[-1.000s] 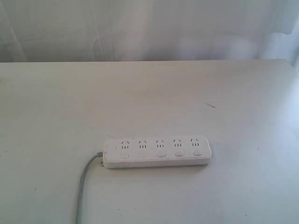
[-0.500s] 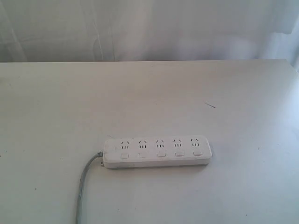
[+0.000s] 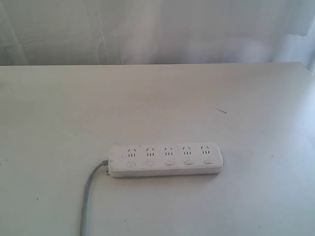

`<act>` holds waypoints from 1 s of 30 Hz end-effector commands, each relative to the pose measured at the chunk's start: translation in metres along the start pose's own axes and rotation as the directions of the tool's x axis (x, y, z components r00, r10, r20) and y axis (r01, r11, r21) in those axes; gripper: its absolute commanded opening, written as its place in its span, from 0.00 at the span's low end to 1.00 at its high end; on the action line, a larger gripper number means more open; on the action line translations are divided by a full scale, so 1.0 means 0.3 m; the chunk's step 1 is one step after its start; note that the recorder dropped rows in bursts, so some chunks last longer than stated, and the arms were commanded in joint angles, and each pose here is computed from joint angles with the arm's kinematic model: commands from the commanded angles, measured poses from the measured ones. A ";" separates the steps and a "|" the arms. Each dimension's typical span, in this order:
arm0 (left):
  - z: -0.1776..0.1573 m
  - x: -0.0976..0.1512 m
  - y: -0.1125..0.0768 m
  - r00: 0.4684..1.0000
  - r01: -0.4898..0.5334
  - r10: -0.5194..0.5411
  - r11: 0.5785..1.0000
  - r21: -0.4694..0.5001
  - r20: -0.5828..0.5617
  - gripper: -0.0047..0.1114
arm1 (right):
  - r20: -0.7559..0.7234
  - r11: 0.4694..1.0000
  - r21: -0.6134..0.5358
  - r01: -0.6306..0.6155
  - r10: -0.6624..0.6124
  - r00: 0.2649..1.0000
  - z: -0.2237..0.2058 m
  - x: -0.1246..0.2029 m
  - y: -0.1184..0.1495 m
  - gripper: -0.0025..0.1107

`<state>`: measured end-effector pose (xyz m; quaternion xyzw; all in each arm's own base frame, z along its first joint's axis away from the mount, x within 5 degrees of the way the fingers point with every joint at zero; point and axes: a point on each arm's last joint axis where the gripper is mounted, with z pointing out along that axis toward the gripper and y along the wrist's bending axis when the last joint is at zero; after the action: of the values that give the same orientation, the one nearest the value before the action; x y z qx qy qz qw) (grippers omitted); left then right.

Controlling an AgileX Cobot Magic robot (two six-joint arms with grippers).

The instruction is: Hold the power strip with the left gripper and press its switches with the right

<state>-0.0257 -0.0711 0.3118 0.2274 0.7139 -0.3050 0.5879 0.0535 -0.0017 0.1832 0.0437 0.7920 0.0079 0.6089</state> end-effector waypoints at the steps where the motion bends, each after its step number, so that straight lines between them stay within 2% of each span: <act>1: -0.004 -0.016 -0.008 0.999 0.018 -0.018 1.000 0.012 0.032 0.04 | 0.006 1.000 -0.004 -0.006 0.006 1.000 0.001 0.003 0.001 0.02; 4: -0.005 -0.026 0.008 0.998 0.007 -0.004 0.999 -0.042 0.066 0.04 | 0.006 1.000 -0.004 -0.006 0.006 1.000 0.001 0.003 0.001 0.02; 13: -0.006 -0.038 0.009 0.994 0.021 -0.016 0.999 -0.042 0.107 0.04 | 0.006 1.000 -0.004 -0.006 0.006 1.000 0.001 0.003 0.001 0.02; 16: -0.013 -0.075 0.021 0.972 0.055 -0.037 0.996 -0.074 0.230 0.04 | 0.006 1.000 -0.004 -0.006 0.006 1.000 0.001 0.003 0.001 0.02; 18: -0.023 -0.106 0.029 0.938 0.102 -0.068 0.991 -0.082 0.340 0.04 | 0.006 1.000 -0.004 -0.006 0.006 1.000 0.001 0.003 0.001 0.02; 20: -0.023 -0.126 0.041 0.920 0.125 -0.082 0.988 -0.090 0.384 0.04 | 0.006 1.000 -0.004 -0.006 0.006 1.000 0.001 0.003 0.001 0.02; 22: -0.003 -0.143 0.060 0.938 0.076 -0.032 0.990 -0.115 0.344 0.04 | 0.006 1.000 -0.004 -0.006 0.006 1.000 0.001 0.003 0.001 0.02; 25: 0.044 -0.167 0.084 0.974 -0.057 0.077 0.993 -0.100 0.215 0.04 | 0.006 1.000 -0.004 -0.006 0.006 1.000 0.001 0.003 0.001 0.02; 30: 0.107 -0.248 0.129 0.956 -0.286 0.289 0.957 -0.054 0.055 0.04 | 0.006 1.000 -0.004 -0.006 0.006 1.000 0.001 0.003 0.001 0.02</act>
<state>0.0276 -0.0616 0.3642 0.2481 0.6652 -0.2328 0.6646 0.0535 -0.0017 0.1832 0.0437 0.7920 0.0079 0.6089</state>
